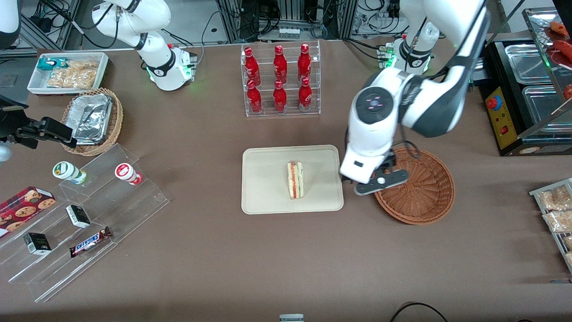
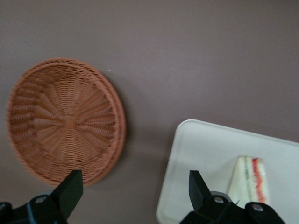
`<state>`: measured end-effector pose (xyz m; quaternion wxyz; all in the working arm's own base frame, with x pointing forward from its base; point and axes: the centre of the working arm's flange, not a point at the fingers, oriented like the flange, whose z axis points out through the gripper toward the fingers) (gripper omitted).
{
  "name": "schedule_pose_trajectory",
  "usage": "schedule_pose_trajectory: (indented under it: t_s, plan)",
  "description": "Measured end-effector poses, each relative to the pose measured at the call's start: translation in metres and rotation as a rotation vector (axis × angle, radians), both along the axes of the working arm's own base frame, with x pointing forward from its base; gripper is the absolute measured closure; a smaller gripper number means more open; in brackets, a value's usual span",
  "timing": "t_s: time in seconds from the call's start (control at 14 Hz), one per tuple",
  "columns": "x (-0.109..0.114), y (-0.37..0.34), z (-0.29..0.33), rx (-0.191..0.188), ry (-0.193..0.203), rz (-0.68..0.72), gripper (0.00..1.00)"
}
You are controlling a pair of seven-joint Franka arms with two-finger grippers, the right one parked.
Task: Place sandwich from basket to tray
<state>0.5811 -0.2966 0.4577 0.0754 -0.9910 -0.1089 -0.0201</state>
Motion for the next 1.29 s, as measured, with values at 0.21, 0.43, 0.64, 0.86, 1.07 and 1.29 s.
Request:
schedule_pose_trajectory:
  t_s: [0.21, 0.43, 0.64, 0.86, 1.07, 1.29]
  plan:
    - [0.006, 0.081, 0.042, -0.008, 0.080, -0.062, 0.00]
    - [0.003, 0.156, 0.080, -0.049, 0.136, -0.094, 0.00]
    - [-0.012, 0.210, 0.119, -0.070, 0.174, -0.104, 0.00]
    - [-0.029, 0.225, 0.155, -0.077, 0.168, -0.077, 0.00]
    - [-0.047, 0.228, 0.182, -0.075, 0.184, -0.072, 0.00]
    - [-0.060, 0.236, 0.197, -0.073, 0.201, -0.160, 0.00]
